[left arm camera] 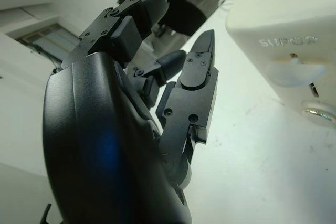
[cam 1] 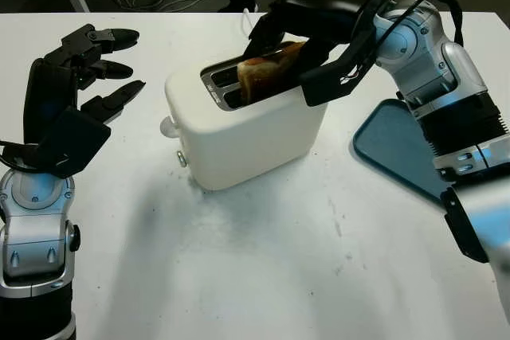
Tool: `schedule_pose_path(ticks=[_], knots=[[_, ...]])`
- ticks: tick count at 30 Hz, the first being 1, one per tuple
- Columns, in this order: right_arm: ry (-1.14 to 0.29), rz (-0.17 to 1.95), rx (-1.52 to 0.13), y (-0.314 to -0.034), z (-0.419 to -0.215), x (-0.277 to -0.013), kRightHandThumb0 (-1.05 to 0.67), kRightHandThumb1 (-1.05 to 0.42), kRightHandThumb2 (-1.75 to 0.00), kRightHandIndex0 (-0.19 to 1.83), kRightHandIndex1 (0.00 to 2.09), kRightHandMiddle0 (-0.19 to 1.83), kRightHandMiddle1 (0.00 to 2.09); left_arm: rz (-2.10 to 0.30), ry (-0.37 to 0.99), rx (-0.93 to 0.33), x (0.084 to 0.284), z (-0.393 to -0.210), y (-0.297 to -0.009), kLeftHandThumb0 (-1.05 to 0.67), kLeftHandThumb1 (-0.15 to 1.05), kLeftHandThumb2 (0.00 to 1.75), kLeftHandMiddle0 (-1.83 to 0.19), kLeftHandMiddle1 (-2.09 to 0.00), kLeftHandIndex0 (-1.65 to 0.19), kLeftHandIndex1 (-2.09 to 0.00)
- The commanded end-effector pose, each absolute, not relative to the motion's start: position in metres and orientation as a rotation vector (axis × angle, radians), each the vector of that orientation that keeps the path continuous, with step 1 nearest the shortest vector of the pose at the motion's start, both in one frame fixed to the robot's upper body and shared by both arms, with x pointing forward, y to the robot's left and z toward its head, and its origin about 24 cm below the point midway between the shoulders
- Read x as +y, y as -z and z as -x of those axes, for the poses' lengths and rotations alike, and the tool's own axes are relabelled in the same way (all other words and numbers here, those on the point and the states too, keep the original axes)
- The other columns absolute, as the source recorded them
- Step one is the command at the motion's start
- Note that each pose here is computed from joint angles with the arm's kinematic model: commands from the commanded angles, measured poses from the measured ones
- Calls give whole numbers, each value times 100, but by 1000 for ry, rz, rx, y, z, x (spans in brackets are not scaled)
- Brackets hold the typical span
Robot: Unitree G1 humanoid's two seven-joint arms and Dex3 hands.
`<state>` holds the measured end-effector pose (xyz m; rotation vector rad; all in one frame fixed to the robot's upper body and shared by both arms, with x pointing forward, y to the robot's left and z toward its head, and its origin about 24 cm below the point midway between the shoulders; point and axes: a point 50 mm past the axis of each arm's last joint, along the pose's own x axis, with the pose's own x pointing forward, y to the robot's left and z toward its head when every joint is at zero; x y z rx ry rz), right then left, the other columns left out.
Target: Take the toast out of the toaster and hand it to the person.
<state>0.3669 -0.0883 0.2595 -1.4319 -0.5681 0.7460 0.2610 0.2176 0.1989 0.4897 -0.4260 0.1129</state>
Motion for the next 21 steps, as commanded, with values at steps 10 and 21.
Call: schedule_pose_path(ticks=[10,21], knots=[[-686,1476,-711,-248,-366,-95,-47,-82,-4,106,172,85,161,-510,-119,-418,217,-260,-200,-7,92,4,-49,-95,-56,-49],[-551,1473,-837,-254,-370,-99,-49,-92,-37,112,175,85,174,-521,-123,-431,218,-259,-199,-9,92,3,-51,-95,-57,-48]])
